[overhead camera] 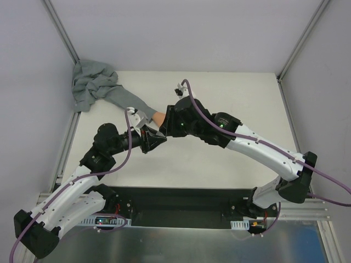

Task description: Paint the nails

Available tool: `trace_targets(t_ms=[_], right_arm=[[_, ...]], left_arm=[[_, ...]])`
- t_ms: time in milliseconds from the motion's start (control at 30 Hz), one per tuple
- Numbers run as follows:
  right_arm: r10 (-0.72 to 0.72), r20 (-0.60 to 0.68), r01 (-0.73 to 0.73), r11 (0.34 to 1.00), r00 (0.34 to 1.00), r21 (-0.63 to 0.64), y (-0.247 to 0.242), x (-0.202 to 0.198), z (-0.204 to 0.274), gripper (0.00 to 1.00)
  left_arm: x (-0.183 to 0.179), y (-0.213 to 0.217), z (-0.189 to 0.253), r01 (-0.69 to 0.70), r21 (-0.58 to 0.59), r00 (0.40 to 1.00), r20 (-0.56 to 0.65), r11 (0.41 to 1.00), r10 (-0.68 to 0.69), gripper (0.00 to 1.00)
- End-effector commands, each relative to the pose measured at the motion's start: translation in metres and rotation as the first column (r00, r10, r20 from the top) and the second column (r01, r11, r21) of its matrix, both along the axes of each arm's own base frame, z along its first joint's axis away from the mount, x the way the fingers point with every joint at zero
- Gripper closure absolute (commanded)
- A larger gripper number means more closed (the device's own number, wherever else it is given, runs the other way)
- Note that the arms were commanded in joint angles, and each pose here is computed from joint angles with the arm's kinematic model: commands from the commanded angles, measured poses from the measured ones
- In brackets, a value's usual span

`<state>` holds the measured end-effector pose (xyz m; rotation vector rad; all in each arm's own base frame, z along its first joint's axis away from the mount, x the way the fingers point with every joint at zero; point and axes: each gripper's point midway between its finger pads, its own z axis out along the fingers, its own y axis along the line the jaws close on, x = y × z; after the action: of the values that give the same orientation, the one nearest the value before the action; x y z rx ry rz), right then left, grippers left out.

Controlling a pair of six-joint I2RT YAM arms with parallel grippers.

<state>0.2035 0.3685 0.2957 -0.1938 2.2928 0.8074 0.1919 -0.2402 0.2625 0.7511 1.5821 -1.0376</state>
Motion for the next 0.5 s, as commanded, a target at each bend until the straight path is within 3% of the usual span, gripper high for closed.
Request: trace_targets(t_ms=[0, 100, 133, 167, 200, 300, 333, 367, 400, 433, 467], right_arm=[[-0.013, 0.031, 0.011, 0.997, 0.999, 0.075, 0.011, 0.008, 0.014, 0.67], [-0.004, 0.049, 0.001, 0.998, 0.999, 0.065, 0.007, 0.007, 0.012, 0.78], [0.015, 0.065, -0.019, 0.997, 0.998, 0.072, 0.008, 0.007, 0.014, 0.85], [0.033, 0.066, -0.037, 0.997, 0.997, 0.064, 0.007, 0.006, 0.010, 1.00], [0.060, 0.082, -0.066, 0.995, 0.995, 0.074, 0.005, 0.002, 0.014, 1.00], [0.351, 0.196, -0.367, 0.929, 0.916, 0.052, 0.007, -0.030, 0.014, 1.00], [0.567, 0.322, -0.636, 0.752, 0.758, 0.173, 0.022, -0.064, 0.038, 1.00], [0.616, 0.419, -0.738, 0.624, 0.667, 0.258, 0.019, -0.085, 0.055, 1.00], [0.652, 0.443, -0.787, 0.530, 0.616, 0.314, 0.012, -0.102, 0.037, 1.00], [0.655, 0.547, -0.853, 0.403, 0.522, 0.331, 0.003, -0.112, 0.068, 1.00], [0.684, 0.531, -0.866, 0.380, 0.500, 0.326, 0.000, -0.115, 0.066, 1.00]], left_arm=[[-0.008, -0.003, 0.019, 0.036, -0.056, 0.998, 0.056, 0.998, -0.033, 1.00], [-0.014, -0.004, 0.019, 0.063, -0.060, 0.997, 0.043, 0.996, -0.060, 1.00], [-0.016, -0.005, 0.020, 0.076, -0.066, 0.997, 0.033, 0.995, -0.074, 1.00], [-0.019, -0.006, 0.020, 0.088, -0.071, 0.996, 0.025, 0.994, -0.086, 1.00], [-0.023, -0.007, 0.024, 0.106, -0.078, 0.994, 0.023, 0.991, -0.104, 1.00], [-0.055, -0.012, 0.037, 0.275, -0.109, 0.961, 0.012, 0.955, -0.276, 1.00], [-0.071, -0.013, 0.042, 0.348, -0.131, 0.936, -0.013, 0.928, -0.353, 1.00], [-0.097, -0.012, 0.055, 0.485, -0.143, 0.874, 0.049, 0.863, -0.484, 1.00], [-0.109, -0.009, 0.053, 0.541, -0.154, 0.840, 0.054, 0.827, -0.539, 1.00], [-0.119, -0.007, 0.057, 0.565, -0.195, 0.819, 0.012, 0.802, -0.574, 1.00], [-0.126, -0.004, 0.066, 0.589, -0.199, 0.806, 0.071, 0.783, -0.588, 1.00]])
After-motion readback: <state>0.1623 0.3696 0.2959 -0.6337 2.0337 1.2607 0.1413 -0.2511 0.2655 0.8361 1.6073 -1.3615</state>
